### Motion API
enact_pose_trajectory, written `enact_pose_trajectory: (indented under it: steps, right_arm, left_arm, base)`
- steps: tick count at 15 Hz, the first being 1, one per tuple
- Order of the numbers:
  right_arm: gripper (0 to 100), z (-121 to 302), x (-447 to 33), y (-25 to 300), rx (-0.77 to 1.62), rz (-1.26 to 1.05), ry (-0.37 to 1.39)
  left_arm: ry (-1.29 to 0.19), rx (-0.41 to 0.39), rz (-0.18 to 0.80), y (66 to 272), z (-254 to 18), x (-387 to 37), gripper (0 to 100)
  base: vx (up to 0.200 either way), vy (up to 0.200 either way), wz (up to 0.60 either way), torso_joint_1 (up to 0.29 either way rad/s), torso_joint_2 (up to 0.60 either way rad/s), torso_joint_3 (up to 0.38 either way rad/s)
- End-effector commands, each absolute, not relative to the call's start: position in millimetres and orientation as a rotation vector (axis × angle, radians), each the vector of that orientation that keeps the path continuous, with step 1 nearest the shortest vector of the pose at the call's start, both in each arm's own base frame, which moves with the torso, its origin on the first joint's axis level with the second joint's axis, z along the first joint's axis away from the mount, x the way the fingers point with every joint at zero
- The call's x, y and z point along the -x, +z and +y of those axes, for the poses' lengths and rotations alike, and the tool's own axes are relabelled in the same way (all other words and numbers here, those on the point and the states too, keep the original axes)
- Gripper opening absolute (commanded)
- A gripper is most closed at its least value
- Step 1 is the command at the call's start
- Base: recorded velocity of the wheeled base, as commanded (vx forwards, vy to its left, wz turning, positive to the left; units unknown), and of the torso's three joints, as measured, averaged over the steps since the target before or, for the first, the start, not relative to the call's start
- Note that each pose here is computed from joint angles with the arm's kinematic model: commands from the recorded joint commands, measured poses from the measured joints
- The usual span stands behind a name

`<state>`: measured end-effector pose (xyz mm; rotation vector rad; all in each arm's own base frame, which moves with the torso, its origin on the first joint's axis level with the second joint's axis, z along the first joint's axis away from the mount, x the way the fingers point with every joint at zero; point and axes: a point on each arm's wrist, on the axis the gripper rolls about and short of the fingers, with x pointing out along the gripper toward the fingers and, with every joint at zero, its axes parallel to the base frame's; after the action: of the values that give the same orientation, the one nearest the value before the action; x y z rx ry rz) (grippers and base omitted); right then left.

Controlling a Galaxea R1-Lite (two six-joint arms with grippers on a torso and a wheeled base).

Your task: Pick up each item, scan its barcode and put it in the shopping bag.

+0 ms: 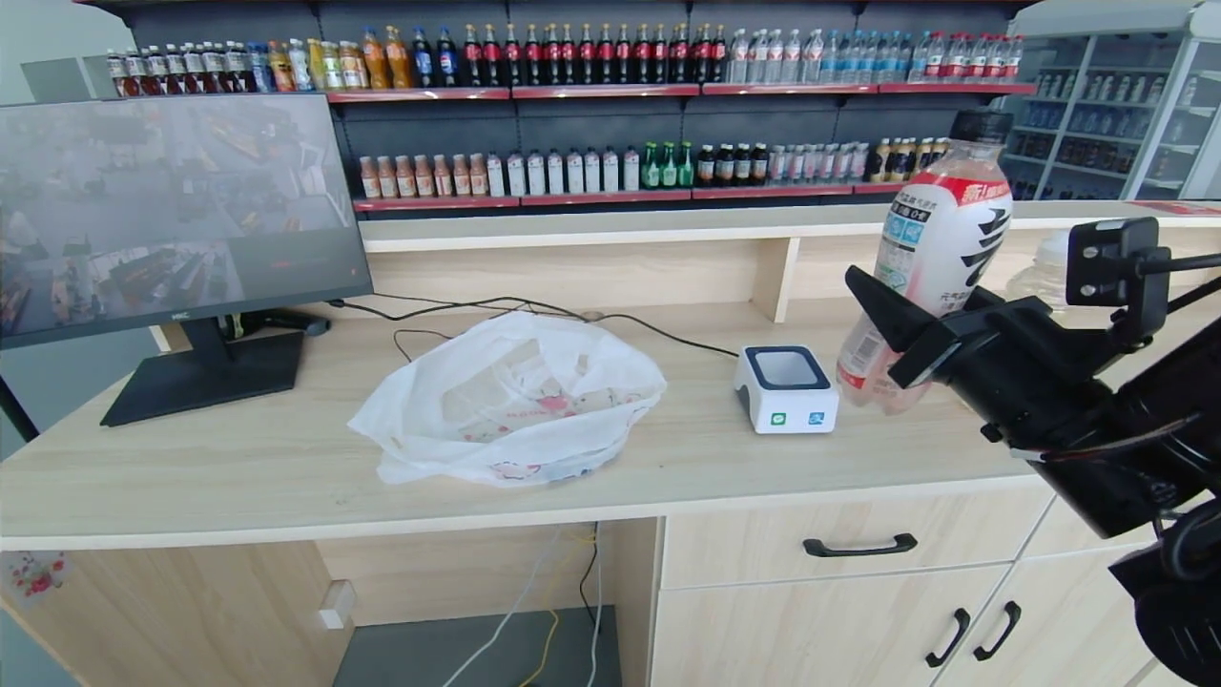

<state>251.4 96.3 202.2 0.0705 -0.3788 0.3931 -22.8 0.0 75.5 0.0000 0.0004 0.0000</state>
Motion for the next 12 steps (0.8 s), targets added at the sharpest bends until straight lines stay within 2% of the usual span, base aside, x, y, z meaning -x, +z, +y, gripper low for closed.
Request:
enact_pose_trajectory:
  steps: [1,4,12]
  right_arm:
    - [0,90.6,-247.4,203.9,-0.069,-0.384,0.379]
    - [0,83.8,-243.6,204.8,-0.066,-0.386,0.359]
    - [0,83.5,-244.0,207.7,-0.066,-0.398,0.357]
  left_arm:
    - [0.0,0.0,0.0,75.5,0.0,22.8,100]
    - [0.0,0.002,0.0,75.5,0.0,22.8,100]
    - [0.002,0.005,0.0,75.5,0.0,22.8,100]
  base:
    - [0.0,0.0,0.0,0.0,0.0,0.0]
    - [0.0,0.0,0.0,0.0,0.0,0.0]
    - [0.0,0.2,0.0,0.004,0.0,0.002]
